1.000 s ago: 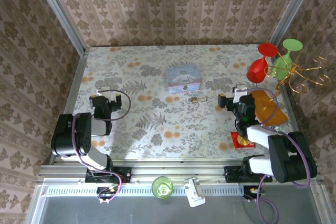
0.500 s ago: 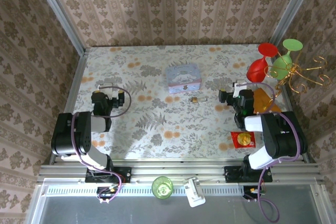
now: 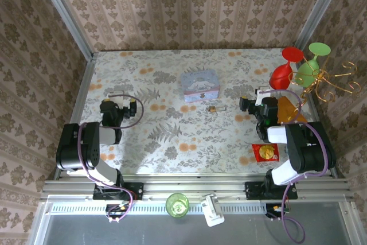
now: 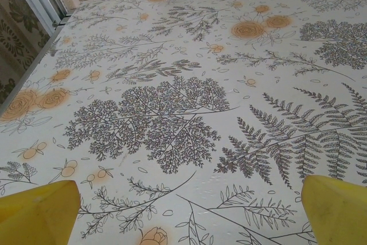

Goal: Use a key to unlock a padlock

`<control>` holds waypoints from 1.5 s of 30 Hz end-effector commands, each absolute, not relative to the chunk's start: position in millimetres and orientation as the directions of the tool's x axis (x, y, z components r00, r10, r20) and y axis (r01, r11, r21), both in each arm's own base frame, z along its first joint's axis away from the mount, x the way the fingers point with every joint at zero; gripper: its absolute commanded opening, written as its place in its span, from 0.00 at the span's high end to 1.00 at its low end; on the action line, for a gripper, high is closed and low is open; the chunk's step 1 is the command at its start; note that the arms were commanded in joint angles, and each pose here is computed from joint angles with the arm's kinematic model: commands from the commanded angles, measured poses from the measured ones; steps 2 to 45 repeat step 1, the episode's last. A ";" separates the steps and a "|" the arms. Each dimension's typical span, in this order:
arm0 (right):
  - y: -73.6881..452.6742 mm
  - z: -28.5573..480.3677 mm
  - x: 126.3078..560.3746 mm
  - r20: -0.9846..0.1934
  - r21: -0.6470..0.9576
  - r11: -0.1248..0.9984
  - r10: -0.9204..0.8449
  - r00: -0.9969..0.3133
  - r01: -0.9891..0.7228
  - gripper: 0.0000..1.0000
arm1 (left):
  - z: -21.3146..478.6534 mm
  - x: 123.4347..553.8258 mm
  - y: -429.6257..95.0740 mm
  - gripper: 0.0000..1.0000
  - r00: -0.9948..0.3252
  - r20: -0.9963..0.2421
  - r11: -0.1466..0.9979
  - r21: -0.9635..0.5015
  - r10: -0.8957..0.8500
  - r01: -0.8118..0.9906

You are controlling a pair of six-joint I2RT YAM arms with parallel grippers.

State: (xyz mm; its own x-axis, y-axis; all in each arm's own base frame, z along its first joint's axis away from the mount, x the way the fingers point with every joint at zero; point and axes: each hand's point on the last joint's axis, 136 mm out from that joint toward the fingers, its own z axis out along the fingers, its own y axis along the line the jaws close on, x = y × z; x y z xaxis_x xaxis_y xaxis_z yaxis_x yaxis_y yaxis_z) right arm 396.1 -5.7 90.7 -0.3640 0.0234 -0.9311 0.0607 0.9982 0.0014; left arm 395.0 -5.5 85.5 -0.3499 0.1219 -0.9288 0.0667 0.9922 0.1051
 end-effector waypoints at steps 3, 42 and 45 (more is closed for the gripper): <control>-4.9 97.6 400.2 -0.938 0.010 0.998 0.029 -0.346 0.056 0.00 | 95.5 401.2 -7.7 0.00 -0.324 -0.939 0.993 0.095 0.114 0.073; -4.9 97.6 400.2 -0.938 0.010 0.998 0.029 -0.346 0.056 0.00 | 95.5 401.2 -7.7 0.00 -0.324 -0.939 0.993 0.095 0.114 0.073; -4.9 97.6 400.2 -0.938 0.010 0.998 0.029 -0.346 0.056 0.00 | 95.5 401.2 -7.7 0.00 -0.324 -0.939 0.993 0.095 0.114 0.073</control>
